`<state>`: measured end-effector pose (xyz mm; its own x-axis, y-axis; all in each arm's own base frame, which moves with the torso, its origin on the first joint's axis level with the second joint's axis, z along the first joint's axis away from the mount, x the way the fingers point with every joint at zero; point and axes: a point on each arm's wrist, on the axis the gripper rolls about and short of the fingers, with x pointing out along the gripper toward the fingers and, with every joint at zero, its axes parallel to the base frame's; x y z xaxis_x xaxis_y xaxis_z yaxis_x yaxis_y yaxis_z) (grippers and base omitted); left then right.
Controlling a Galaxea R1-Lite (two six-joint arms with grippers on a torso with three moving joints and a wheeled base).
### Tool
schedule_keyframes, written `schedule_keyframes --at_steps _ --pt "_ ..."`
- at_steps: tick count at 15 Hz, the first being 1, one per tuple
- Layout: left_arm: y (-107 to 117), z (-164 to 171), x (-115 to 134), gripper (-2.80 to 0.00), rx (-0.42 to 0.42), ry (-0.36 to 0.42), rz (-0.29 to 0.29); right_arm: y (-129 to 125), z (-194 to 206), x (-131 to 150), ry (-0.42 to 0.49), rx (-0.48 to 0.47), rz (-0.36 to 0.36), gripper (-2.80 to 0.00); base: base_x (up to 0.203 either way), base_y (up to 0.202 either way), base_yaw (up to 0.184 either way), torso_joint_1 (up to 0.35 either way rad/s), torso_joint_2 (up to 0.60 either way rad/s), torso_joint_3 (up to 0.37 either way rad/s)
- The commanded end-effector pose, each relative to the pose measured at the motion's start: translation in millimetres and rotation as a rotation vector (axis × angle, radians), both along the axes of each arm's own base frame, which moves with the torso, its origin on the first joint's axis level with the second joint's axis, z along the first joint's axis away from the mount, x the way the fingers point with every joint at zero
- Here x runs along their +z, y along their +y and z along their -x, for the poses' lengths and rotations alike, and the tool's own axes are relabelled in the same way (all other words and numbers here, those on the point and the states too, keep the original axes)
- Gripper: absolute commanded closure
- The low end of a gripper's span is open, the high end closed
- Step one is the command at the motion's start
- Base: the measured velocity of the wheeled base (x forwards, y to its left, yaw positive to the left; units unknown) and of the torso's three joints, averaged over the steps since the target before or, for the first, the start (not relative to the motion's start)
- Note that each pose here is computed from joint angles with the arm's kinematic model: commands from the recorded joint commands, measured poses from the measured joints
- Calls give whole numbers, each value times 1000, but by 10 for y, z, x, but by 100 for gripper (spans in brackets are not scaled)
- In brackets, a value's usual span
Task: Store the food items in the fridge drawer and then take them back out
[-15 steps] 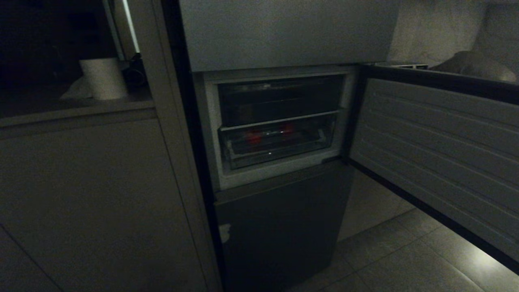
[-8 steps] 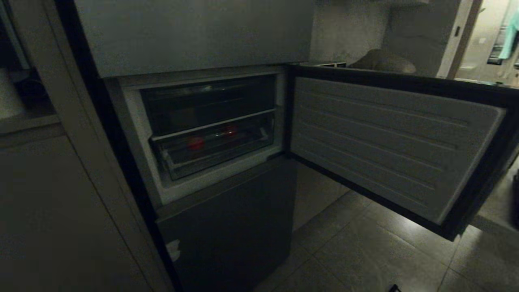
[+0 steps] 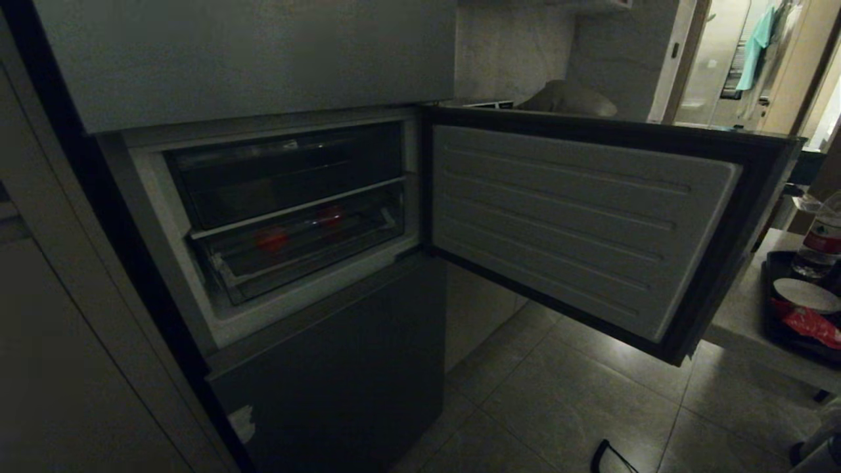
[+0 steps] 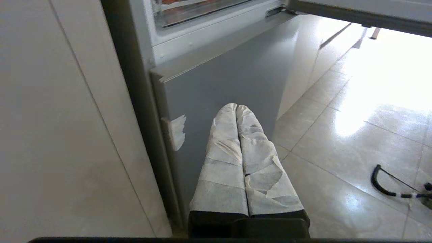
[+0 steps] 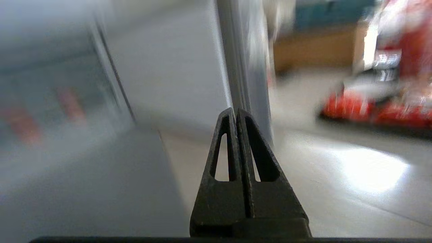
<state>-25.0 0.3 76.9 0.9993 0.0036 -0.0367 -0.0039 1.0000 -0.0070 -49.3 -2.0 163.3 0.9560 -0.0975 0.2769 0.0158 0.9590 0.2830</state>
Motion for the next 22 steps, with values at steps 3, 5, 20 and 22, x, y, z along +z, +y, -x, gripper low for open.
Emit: schedule_keyframes --at_steps 3,5,20,22 --pt "0 0 1 0 1 0 0 7 -238 618 36 -91 -268 0 0 0 0 0 0 0" --pt "0 -1 -3 0 1 1 0 -15 -534 752 46 -165 -337 0 0 0 0 0 0 0" --pt "0 0 1 0 1 0 1 -1553 -2761 755 141 50 -729 0 0 0 0 0 0 0" --pt "0 0 1 0 1 0 0 -1637 -2979 731 149 82 -764 0 0 0 0 0 0 0"
